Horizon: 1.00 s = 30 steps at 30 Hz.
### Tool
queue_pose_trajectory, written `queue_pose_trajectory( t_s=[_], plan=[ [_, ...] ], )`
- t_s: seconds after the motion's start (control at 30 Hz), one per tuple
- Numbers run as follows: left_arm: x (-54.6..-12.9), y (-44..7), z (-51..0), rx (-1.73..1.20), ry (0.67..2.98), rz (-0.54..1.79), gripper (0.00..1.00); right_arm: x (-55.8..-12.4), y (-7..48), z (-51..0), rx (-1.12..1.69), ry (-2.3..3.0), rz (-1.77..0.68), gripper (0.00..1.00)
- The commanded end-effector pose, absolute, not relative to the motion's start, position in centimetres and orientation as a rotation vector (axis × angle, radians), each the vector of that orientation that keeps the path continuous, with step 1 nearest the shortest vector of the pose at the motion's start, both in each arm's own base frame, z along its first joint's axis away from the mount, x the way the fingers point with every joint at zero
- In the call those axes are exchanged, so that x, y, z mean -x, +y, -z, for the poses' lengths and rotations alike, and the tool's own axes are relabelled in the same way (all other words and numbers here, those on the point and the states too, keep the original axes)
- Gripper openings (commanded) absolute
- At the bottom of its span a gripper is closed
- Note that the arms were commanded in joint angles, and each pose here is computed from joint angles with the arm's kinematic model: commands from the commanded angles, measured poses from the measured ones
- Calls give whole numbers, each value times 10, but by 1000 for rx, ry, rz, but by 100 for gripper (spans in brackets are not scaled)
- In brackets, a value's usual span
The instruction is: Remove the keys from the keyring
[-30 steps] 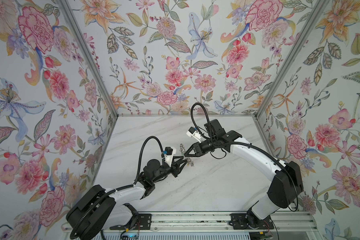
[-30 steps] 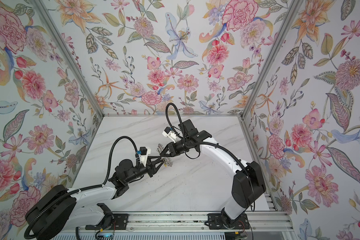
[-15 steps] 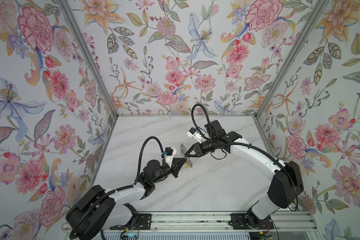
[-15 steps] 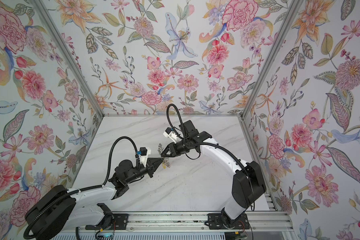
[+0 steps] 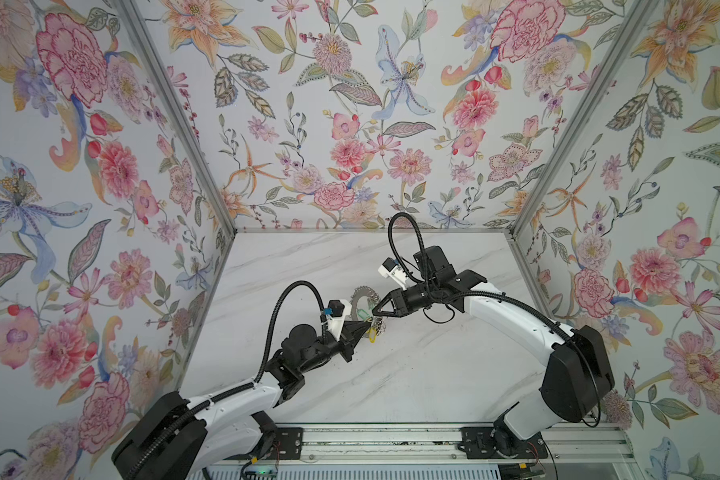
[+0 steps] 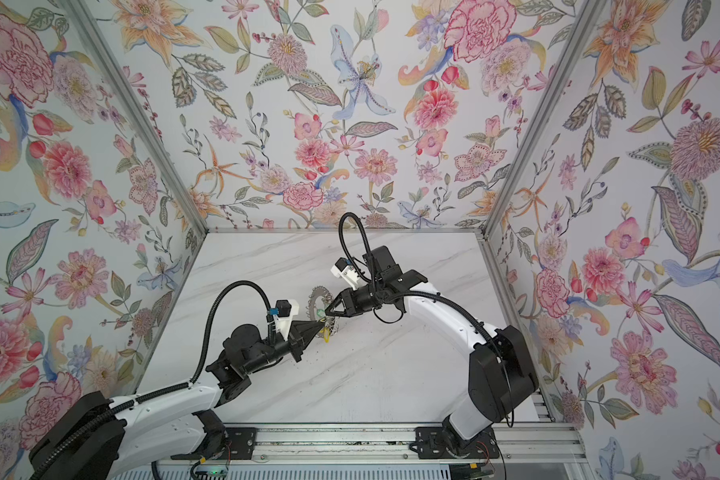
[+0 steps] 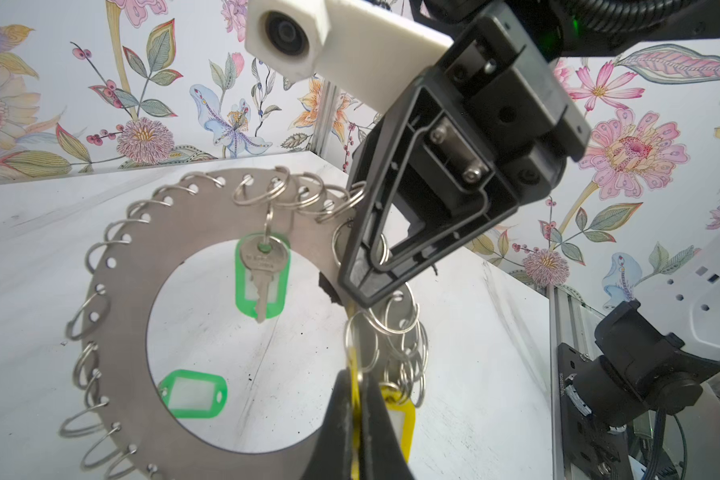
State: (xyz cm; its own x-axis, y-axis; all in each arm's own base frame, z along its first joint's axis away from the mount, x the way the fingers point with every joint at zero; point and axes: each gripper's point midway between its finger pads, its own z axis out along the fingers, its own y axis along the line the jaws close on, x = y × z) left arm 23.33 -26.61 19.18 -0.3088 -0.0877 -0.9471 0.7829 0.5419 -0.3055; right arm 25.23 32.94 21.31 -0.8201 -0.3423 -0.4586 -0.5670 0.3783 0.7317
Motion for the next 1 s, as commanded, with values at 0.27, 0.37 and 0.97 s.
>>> queue_pose_trajectory(
  t_s=[0.27,0.37,0.97],
  plan=[
    [-249,-252,-172,-546,1754,843,0,-267,311,-217,746,2379,-1367,20],
    [-252,-253,-171,-550,1762,830,0,-265,310,-217,745,2382,-1367,20],
    [-274,-235,-167,-539,1864,532,0,-276,308,-191,852,2552,-927,8]
  ],
)
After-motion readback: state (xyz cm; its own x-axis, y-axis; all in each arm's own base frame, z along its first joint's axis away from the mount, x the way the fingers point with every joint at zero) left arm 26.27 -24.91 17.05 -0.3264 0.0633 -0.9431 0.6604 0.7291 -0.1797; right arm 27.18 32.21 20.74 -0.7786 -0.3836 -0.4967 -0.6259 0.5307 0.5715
